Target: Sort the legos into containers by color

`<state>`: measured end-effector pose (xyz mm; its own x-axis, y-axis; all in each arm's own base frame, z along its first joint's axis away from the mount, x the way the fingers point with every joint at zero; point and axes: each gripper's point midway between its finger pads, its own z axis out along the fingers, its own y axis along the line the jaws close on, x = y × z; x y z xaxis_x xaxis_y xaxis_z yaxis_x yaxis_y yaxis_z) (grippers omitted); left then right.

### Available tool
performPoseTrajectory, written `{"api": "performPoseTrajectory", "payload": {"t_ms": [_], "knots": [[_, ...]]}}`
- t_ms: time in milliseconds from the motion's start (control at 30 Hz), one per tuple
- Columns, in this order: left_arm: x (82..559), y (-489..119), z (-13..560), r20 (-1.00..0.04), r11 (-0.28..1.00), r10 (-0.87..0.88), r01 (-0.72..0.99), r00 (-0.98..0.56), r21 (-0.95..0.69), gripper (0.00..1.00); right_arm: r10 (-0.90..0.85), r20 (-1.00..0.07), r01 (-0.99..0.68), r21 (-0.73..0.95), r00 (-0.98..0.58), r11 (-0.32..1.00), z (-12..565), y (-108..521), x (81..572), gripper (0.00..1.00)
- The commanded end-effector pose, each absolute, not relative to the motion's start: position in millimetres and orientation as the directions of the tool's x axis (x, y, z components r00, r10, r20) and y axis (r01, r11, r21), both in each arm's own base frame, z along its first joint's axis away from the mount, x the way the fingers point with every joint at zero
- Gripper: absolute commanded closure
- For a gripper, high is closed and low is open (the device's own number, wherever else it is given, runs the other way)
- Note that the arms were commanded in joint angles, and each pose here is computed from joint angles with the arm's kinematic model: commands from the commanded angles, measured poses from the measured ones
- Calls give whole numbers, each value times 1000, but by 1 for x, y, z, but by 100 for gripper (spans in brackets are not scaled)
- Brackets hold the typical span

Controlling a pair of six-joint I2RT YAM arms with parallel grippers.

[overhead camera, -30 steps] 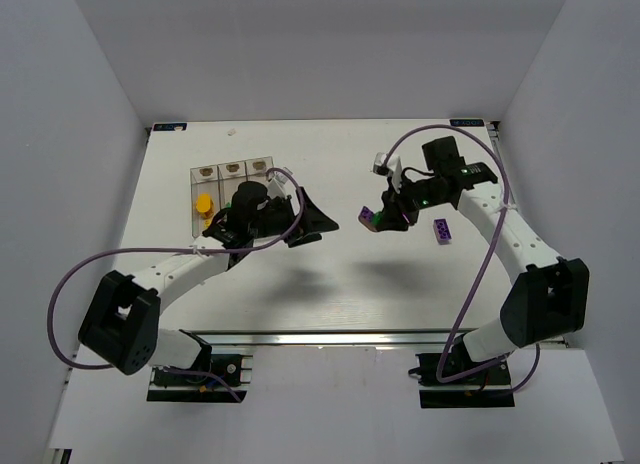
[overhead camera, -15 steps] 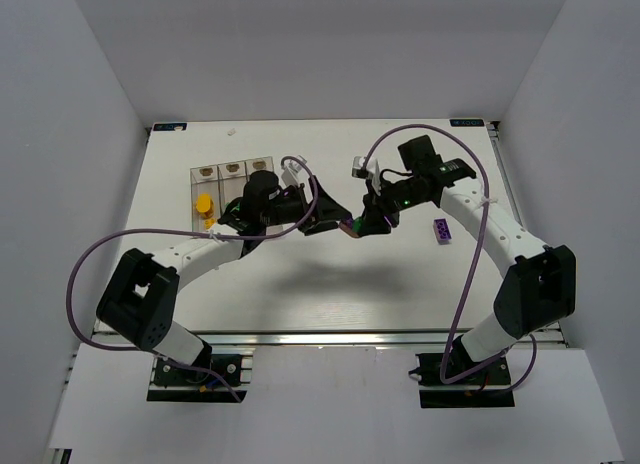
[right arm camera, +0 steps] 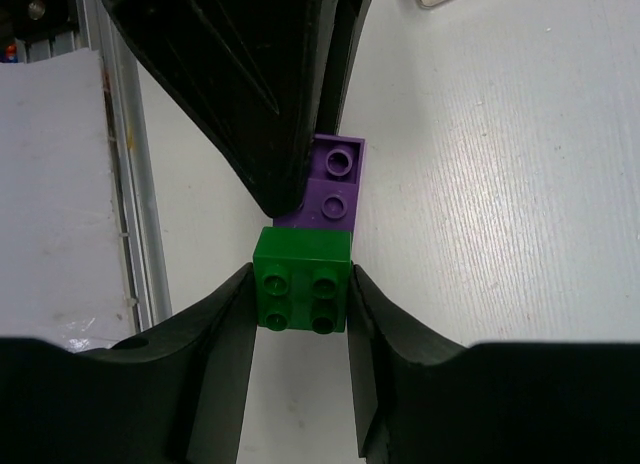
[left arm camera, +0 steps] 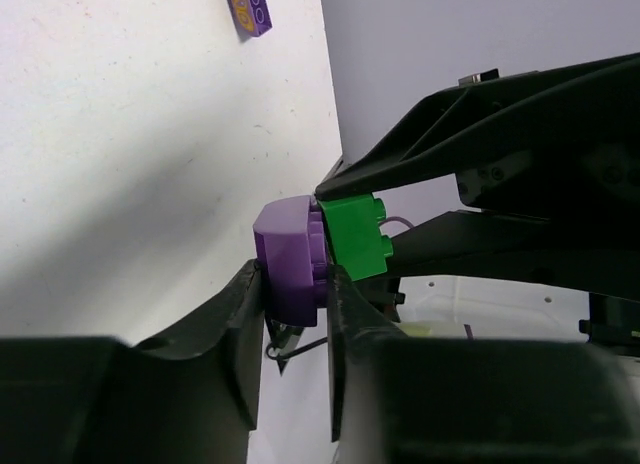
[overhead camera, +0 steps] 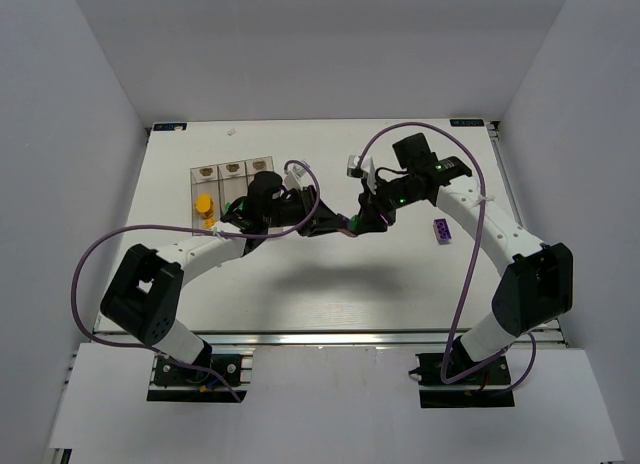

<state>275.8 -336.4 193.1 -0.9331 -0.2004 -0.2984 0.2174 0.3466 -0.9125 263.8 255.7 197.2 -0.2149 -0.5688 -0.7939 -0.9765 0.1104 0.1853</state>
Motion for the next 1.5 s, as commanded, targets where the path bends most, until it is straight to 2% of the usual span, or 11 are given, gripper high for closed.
{"api": "performPoseTrajectory", "payload": {"t_ms": [0, 100, 167, 300, 500, 733, 1067, 1100, 1167, 1267, 1467], "knots": [[278, -339, 205, -332, 340, -208, 250, -920, -907, 89, -530, -835, -988, 141, -150, 58, 217, 268, 263, 100], [287, -323, 199, -331, 404, -258, 210, -908, -890, 95, -532, -832, -988, 131, -156, 85, 215, 266, 268, 100], [294, -310, 205, -389, 457, -290, 231, -874, -859, 99, -540, -825, -986, 127, -166, 108, 211, 264, 273, 100], [317, -262, 193, -469, 671, -340, 139, -815, -728, 100, -556, -812, -982, 106, -176, 156, 204, 261, 283, 100], [348, -187, 182, -597, 864, -371, -28, -712, -503, 100, -564, -804, -979, 108, -190, 176, 199, 261, 286, 100], [384, -148, 163, -666, 949, -294, -124, -686, -291, 100, -567, -800, -978, 117, -197, 174, 197, 263, 283, 100], [413, -123, 131, -659, 973, -207, -222, -723, -62, 100, -580, -793, -980, 108, -186, 167, 193, 273, 284, 99], [414, -123, 131, -660, 974, -204, -220, -723, -60, 98, -581, -792, -980, 110, -188, 167, 192, 273, 285, 99], [417, -126, 138, -667, 975, -204, -210, -716, -73, 69, -582, -792, -982, 116, -184, 151, 190, 281, 284, 96], [419, -131, 155, -679, 976, -213, -191, -702, -109, 41, -581, -795, -984, 126, -176, 125, 188, 297, 286, 92], [414, -127, 201, -730, 972, -232, -186, -642, -145, 27, -547, -808, -976, 181, -218, 122, 185, 345, 313, 92]]}}
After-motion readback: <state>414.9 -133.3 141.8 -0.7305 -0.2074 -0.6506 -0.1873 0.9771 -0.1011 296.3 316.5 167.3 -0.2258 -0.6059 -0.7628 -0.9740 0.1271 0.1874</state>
